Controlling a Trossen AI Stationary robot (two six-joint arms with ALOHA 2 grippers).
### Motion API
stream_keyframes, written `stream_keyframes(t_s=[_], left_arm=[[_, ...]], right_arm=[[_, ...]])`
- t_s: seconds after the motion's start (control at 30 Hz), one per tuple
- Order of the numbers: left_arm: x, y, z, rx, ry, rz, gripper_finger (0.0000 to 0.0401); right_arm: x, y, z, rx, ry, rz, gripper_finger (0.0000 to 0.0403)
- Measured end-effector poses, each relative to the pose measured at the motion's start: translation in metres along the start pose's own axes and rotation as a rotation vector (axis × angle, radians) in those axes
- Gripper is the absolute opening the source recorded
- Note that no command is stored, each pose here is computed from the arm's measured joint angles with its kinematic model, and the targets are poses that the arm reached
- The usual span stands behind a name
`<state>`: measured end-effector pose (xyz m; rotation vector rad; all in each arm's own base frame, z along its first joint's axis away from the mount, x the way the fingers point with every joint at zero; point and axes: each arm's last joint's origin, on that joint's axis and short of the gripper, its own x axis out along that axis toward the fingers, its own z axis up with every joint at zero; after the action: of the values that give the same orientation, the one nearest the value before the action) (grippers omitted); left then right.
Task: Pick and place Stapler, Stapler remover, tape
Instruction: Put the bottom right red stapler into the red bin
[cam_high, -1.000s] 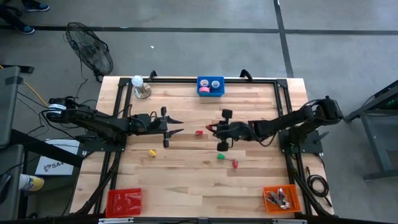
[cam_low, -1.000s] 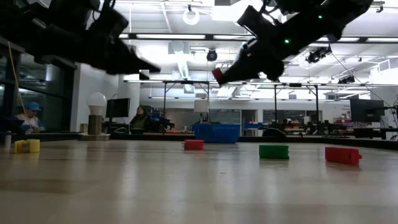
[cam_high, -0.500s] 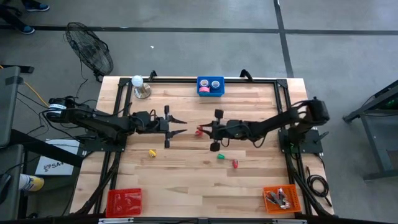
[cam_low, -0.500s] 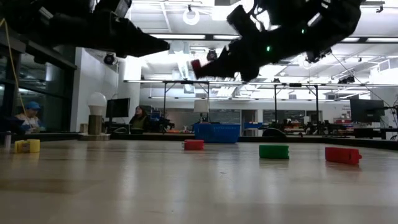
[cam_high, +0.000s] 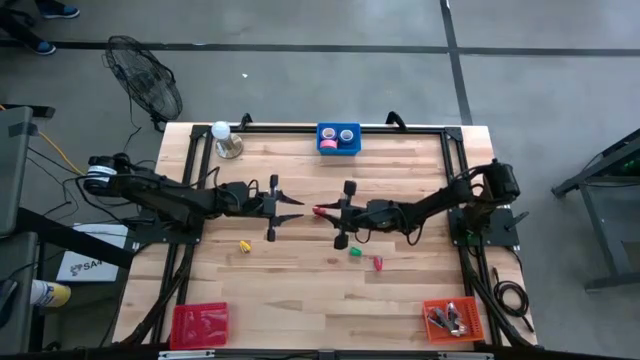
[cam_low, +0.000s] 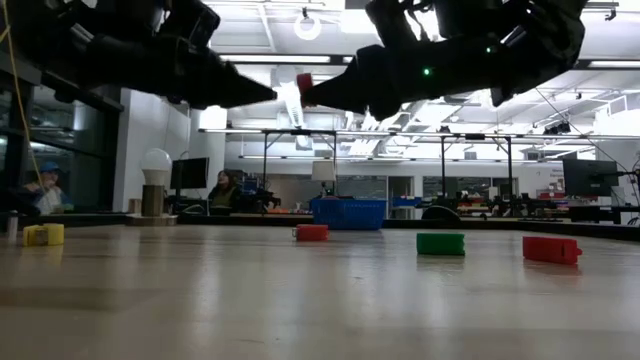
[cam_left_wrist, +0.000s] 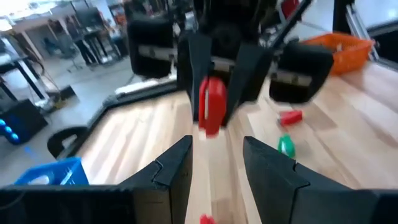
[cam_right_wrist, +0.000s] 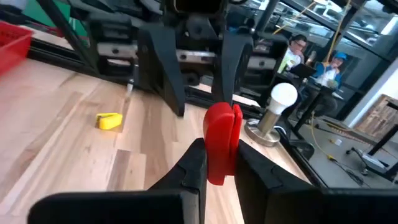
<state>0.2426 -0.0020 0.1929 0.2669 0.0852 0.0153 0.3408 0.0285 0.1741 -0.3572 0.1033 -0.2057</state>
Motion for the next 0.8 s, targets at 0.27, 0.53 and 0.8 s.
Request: stream_keyframes(t_s=[0.27,0.53,0.8], left_arm=[[0.002,0.000,0.001,-0.002,-0.034,0.002,0.0138],[0.002,-0.001,0.002,-0.001,-0.042,-0.020,0.0138],[0.002,0.000,0.002,-0.001,-0.043,-0.019,0.0138]], right_arm=[[0.000,0.000,0.000,-0.016,-0.001,0.003,0.0047],[0.002,-0.004,0.000,-0.009,-0.027,0.027,0.0047],[0.015,-0.001,-0.012,-0.007,-0.044,0.027,0.0047]])
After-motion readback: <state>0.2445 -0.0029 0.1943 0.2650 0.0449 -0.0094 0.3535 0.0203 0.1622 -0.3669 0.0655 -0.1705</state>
